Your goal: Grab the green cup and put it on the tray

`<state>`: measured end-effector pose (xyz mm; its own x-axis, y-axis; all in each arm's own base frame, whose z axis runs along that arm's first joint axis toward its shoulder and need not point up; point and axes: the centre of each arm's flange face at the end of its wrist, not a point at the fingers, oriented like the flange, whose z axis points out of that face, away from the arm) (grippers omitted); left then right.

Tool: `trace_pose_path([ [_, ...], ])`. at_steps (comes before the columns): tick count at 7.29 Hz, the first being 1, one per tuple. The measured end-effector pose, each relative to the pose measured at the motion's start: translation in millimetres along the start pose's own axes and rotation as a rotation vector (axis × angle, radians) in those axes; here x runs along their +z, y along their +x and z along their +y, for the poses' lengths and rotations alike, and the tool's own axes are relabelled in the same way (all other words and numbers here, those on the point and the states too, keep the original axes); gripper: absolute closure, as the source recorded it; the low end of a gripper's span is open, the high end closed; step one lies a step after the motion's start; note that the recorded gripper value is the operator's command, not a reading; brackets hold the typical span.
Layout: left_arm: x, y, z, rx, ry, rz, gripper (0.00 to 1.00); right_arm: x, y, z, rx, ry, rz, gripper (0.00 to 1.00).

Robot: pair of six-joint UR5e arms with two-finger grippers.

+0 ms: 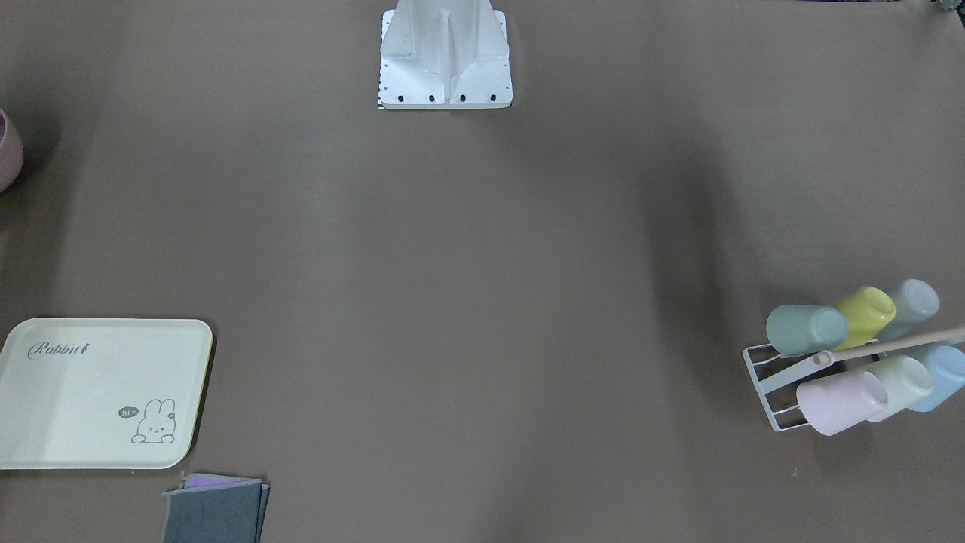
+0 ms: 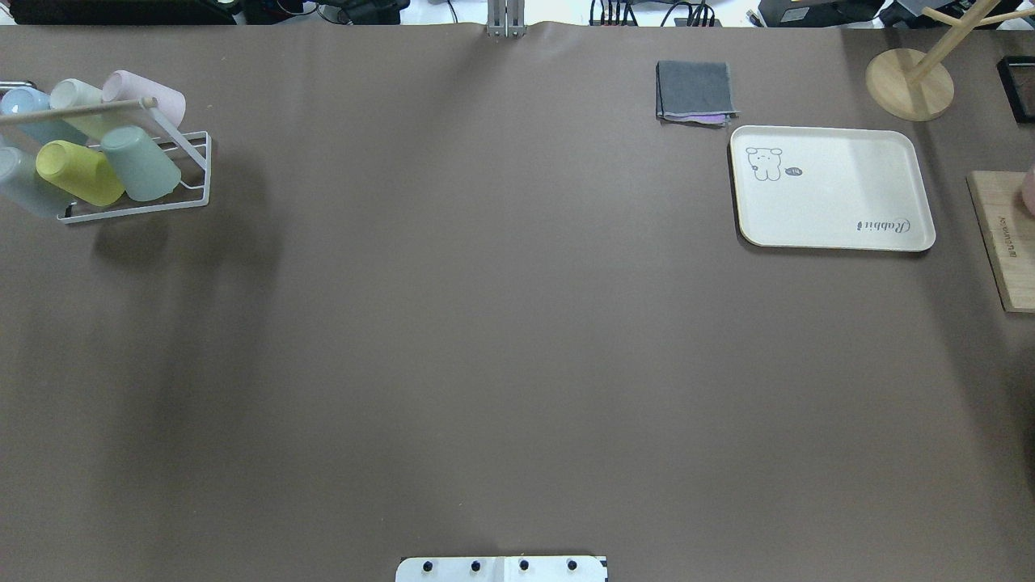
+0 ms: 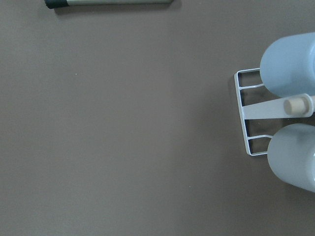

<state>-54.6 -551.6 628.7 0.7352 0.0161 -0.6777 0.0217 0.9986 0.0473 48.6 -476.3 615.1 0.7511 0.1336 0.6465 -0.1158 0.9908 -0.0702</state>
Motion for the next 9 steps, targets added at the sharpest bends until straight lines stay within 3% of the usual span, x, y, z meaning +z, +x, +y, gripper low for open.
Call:
trace_pose_path([
  [6, 3, -4, 5, 0.001, -0.006, 0.000, 0.02, -1, -1, 1, -0.004, 0.002, -0.001, 0.00],
  [9, -21, 22, -4, -0.044, 0.042, 0.007, 0.02, 0, 0, 1, -0.003, 0.000, -0.002, 0.00],
])
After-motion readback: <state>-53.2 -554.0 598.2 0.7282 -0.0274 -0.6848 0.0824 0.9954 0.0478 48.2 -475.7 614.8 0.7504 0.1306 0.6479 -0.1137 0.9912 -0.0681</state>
